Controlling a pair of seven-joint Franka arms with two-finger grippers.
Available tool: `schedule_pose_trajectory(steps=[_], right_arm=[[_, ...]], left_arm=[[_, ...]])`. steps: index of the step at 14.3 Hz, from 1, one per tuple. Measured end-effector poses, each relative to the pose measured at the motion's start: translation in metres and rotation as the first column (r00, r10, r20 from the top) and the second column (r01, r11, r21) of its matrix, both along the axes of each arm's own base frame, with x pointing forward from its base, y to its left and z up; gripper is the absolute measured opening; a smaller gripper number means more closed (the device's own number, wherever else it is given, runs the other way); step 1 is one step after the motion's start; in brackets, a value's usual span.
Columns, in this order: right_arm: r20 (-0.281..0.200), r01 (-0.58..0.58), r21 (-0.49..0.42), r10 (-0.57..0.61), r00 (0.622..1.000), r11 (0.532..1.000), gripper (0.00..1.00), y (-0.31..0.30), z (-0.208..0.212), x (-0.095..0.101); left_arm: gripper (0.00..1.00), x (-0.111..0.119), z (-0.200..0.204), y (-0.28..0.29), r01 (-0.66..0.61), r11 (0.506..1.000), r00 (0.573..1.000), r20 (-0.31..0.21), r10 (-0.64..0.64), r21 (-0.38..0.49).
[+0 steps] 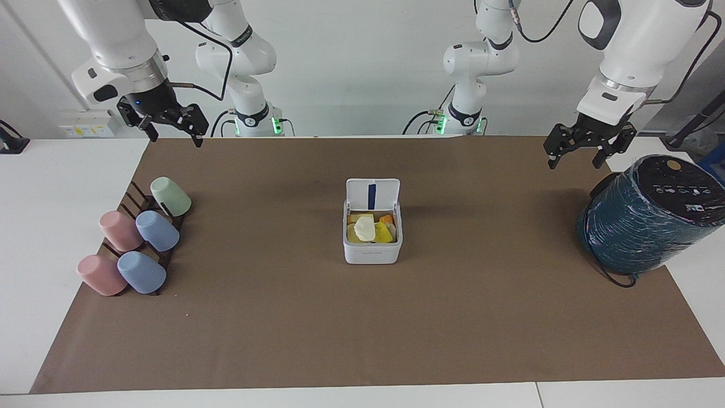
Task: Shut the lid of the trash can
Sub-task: 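Move the left gripper from rest toward the open trash bin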
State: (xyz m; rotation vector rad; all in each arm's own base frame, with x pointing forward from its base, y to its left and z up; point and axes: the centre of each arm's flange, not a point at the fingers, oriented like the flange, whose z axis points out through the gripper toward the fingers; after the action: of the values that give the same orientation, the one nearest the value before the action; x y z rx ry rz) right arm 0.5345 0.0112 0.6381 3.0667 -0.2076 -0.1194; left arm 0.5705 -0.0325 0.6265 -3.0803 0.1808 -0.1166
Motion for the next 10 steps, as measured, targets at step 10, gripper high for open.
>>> schedule_pose_trajectory(steps=[10], right_arm=[[0.000,-0.002,0.000,0.002,1.000,1.000,1.00,0.001,0.000,0.000]], left_arm=[[1.00,-0.010,-0.017,-0.062,0.108,0.994,0.994,-0.006,-0.108,0.000]])
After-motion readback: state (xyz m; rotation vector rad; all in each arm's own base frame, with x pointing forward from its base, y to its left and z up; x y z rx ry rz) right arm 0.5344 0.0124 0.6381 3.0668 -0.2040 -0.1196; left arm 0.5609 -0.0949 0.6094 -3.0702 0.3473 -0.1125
